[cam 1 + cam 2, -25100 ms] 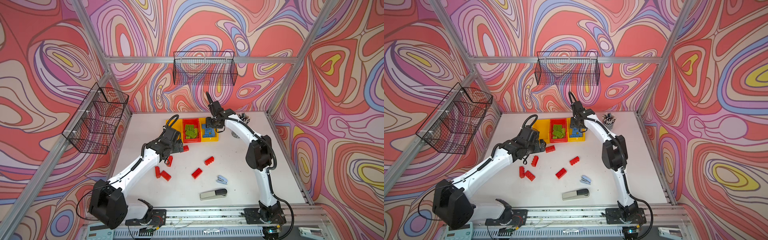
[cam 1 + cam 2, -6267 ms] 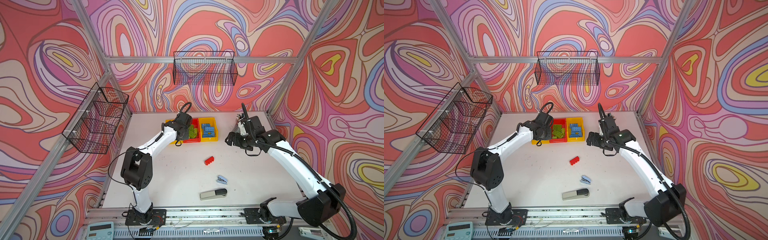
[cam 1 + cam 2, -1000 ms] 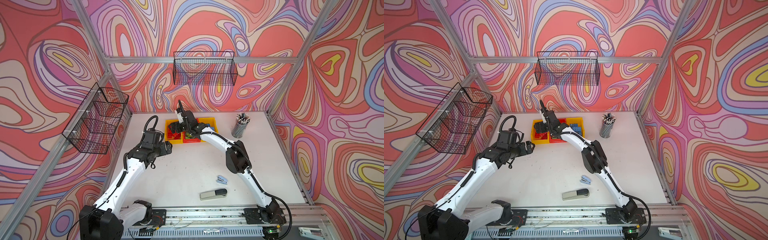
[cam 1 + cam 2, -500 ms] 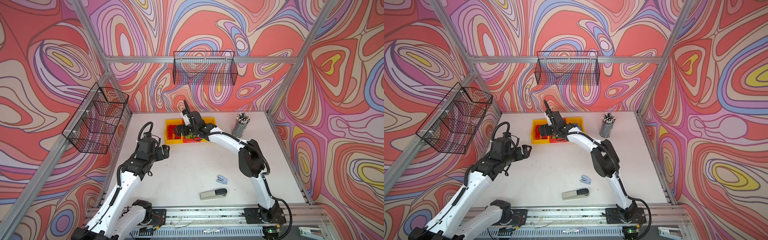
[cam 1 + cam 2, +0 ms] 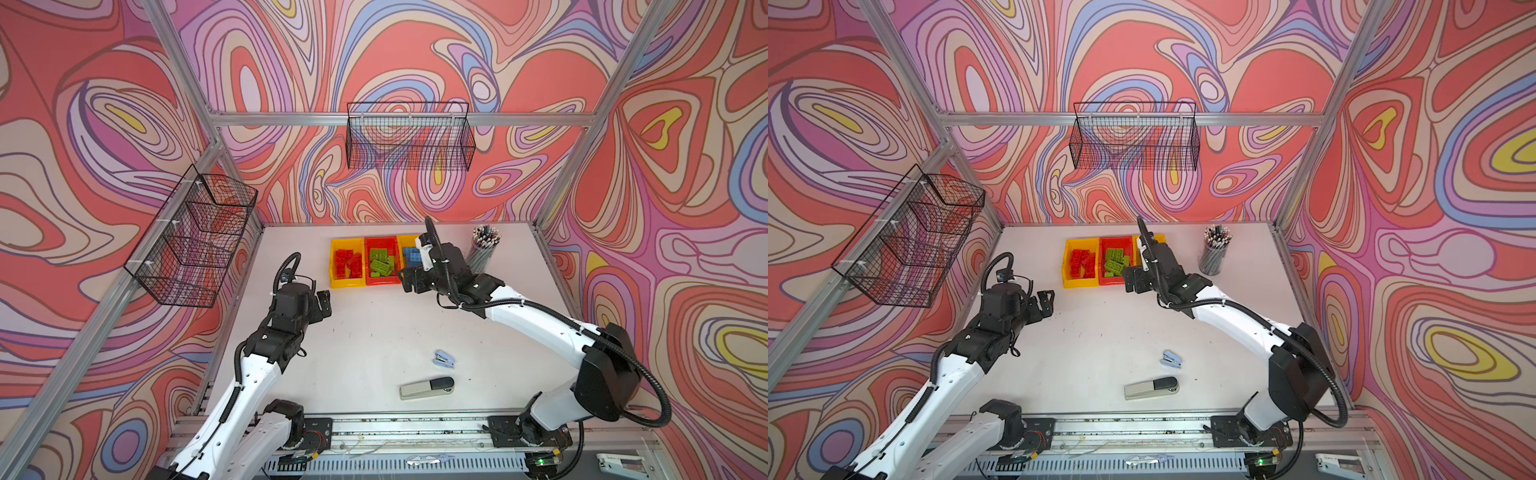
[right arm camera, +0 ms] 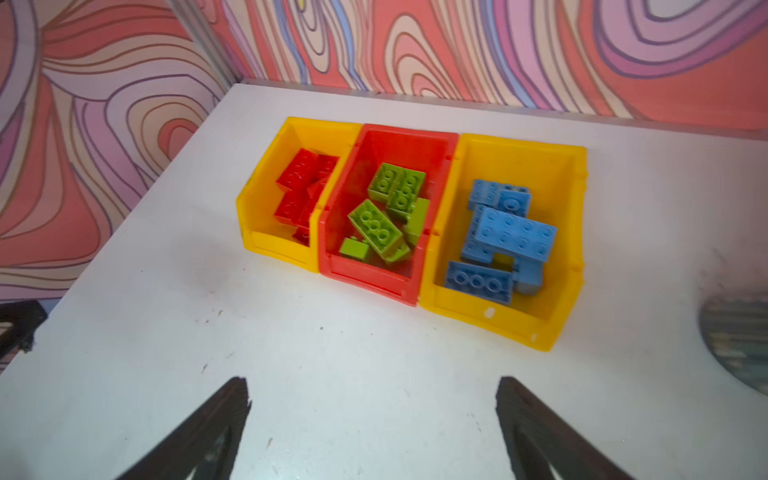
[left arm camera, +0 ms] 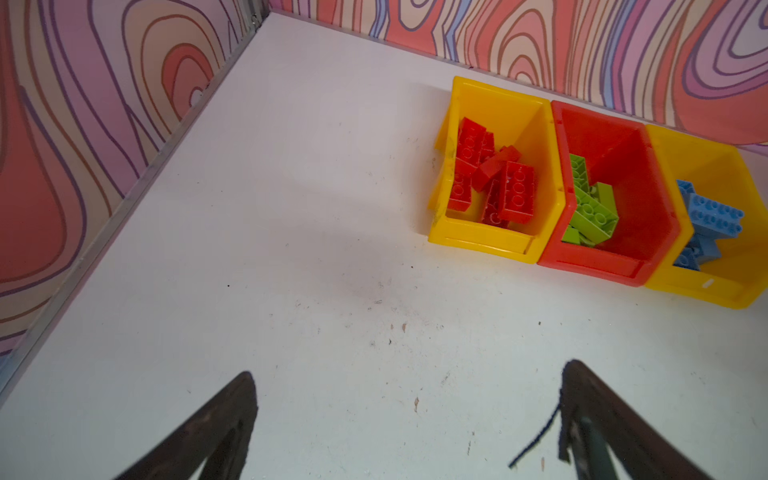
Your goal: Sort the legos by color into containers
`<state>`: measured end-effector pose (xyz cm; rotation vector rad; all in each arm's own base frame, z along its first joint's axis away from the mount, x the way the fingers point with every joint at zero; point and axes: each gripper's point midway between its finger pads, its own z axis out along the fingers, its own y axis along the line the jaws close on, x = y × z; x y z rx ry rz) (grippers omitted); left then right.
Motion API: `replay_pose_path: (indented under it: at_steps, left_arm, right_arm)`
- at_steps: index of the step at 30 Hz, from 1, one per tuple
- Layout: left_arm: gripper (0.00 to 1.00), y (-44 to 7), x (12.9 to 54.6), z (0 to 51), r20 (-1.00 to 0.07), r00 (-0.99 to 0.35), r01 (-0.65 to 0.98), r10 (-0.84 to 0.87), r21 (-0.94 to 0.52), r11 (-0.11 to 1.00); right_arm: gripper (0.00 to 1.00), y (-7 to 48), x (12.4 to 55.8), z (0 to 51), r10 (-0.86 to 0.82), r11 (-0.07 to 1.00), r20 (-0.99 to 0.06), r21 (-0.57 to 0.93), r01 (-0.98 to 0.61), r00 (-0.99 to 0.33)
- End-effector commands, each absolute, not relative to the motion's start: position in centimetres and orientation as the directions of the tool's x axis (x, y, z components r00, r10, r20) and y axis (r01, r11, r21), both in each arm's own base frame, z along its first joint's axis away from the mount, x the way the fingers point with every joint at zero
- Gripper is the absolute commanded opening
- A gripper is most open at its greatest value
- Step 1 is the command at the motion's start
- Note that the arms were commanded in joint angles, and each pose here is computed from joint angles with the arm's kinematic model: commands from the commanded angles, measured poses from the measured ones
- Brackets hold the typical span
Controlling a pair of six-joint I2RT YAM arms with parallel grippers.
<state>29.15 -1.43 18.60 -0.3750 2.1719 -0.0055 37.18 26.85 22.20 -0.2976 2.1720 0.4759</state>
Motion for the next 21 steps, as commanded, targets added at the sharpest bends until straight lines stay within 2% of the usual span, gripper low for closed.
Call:
replay_pose_path:
  at_steps: [1,4,8,11,14,18,21]
  left_arm:
    - [1.00,0.8,29.4,18.3,-0.828,-0.496,-0.367,-0.262,-0.074,0.927]
    - [1.00,1.3,30.0,17.8,-0.837,-0.493,-0.381,-0.238,-0.039,0.924]
    - [1.00,2.0,30.5,16.7,-0.838,-0.502,-0.417,-0.214,0.018,0.909]
    - [1.00,2.0,31.4,15.9,-0.838,-0.509,-0.417,-0.196,0.041,0.908]
    - [1.00,2.1,32.1,15.1,-0.836,-0.515,-0.425,-0.188,0.059,0.903]
    - [1.00,2.5,32.6,14.5,-0.853,-0.495,-0.439,-0.164,0.083,0.894]
    - [1.00,2.5,33.0,14.8,-0.868,-0.480,-0.423,-0.123,0.106,0.900]
  right_arm:
    - [0.98,20.0,37.7,20.5,0.102,0.945,-0.752,0.277,-0.172,-0.651]
    - [0.98,15.1,37.2,19.9,0.177,0.962,-0.761,0.267,-0.052,-0.624]
    - [0.98,10.7,37.0,18.2,0.157,0.986,-0.772,0.158,0.054,-0.616]
    - [0.98,8.8,37.1,16.9,0.196,0.979,-0.768,0.183,0.084,-0.610]
    - [0.98,6.4,37.1,16.7,0.237,0.971,-0.802,0.191,0.140,-0.548]
    - [0.98,3.0,37.2,16.5,0.195,0.970,-0.857,0.098,0.220,-0.477]
    - [0.98,0.4,37.8,16.9,0.223,0.952,-0.890,0.112,0.283,-0.397]
